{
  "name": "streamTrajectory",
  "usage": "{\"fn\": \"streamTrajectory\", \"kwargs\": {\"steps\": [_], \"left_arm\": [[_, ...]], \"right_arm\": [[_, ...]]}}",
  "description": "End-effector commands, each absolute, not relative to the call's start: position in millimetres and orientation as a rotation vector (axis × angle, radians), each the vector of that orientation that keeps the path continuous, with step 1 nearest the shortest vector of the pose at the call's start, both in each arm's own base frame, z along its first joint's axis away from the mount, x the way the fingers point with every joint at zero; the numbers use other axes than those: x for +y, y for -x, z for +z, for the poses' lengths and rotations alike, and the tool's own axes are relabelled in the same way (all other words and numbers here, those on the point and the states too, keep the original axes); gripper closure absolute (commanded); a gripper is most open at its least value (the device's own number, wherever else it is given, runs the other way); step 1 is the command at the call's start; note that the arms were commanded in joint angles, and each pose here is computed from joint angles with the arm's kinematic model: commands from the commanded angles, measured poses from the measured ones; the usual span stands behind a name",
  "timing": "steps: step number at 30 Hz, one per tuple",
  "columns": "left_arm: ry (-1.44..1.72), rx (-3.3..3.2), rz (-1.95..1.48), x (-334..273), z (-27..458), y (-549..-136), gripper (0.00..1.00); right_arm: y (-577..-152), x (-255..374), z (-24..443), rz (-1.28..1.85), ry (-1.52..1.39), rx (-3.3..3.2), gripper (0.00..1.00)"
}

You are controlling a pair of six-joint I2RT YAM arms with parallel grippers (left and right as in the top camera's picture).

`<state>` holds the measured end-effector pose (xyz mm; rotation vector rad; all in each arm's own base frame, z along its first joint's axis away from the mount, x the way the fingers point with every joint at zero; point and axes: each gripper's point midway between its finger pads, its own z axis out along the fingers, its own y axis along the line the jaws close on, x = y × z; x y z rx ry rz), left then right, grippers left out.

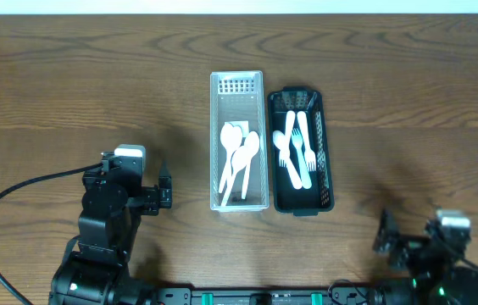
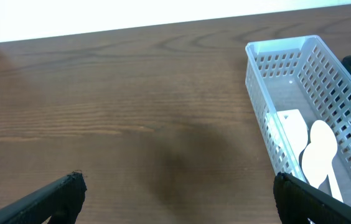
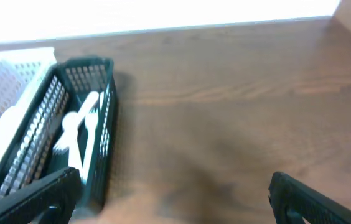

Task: Pack container

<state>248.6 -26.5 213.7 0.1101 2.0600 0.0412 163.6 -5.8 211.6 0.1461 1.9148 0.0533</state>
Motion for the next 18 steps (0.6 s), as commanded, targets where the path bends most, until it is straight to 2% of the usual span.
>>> {"fn": "streamTrajectory", "kwargs": {"steps": [1, 9, 18], "left_arm": [[-0.117, 2.062, 0.057, -25, 212, -249, 0.02], [-0.117, 2.062, 0.057, -25, 212, -249, 0.02], [-0.117, 2.062, 0.057, -25, 212, -249, 0.02]], "right_arm": [[-190, 2, 196, 0.087, -0.123, 1.881, 0.01], [-241, 6, 197, 0.028, -0.023, 1.572, 0.01], [-247, 7, 156, -0.012, 0.023, 1.649, 0.01]]}}
